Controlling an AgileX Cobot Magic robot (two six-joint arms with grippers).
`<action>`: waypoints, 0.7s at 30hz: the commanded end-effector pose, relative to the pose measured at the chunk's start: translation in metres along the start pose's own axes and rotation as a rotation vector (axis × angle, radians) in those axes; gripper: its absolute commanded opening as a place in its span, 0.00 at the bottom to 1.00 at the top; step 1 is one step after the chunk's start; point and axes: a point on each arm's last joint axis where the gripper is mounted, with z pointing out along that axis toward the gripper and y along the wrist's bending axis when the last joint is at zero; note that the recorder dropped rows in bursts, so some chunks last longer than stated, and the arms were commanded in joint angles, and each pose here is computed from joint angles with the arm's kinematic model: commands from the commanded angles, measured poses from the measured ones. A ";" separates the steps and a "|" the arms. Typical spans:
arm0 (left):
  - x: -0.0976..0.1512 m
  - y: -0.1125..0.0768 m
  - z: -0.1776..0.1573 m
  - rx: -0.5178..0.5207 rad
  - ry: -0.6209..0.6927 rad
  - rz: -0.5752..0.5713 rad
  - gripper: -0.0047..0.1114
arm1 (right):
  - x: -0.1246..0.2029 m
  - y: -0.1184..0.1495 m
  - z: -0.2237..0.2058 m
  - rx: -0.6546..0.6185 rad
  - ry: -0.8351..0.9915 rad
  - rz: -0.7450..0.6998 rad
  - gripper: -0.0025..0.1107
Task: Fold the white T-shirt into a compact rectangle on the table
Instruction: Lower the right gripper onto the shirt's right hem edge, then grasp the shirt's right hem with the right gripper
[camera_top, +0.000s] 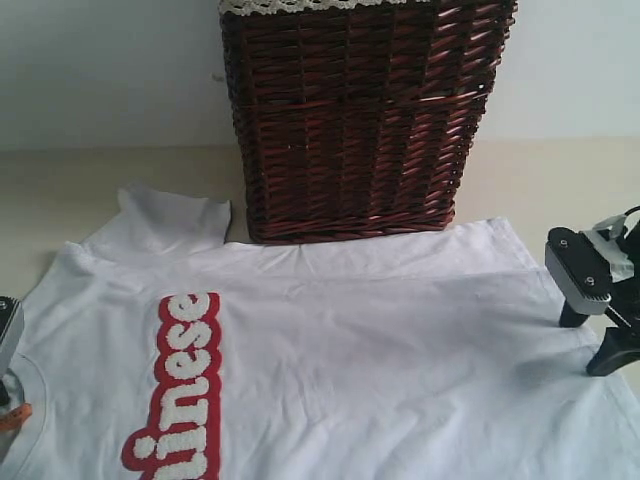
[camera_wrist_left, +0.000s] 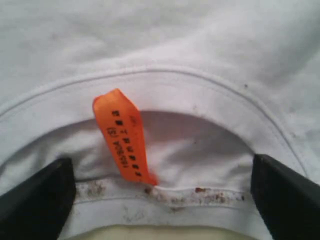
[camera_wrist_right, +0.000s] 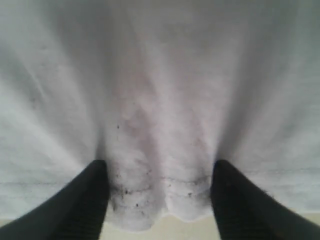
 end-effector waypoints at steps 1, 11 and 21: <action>0.001 -0.002 0.007 0.028 0.002 -0.009 0.83 | 0.013 0.015 0.010 -0.174 0.094 -0.095 0.33; 0.001 -0.002 0.007 0.028 0.002 -0.009 0.83 | 0.018 0.017 0.009 -0.200 0.165 -0.101 0.09; 0.001 -0.002 0.007 0.028 0.002 -0.009 0.83 | 0.010 0.009 0.011 -0.091 0.100 0.127 0.02</action>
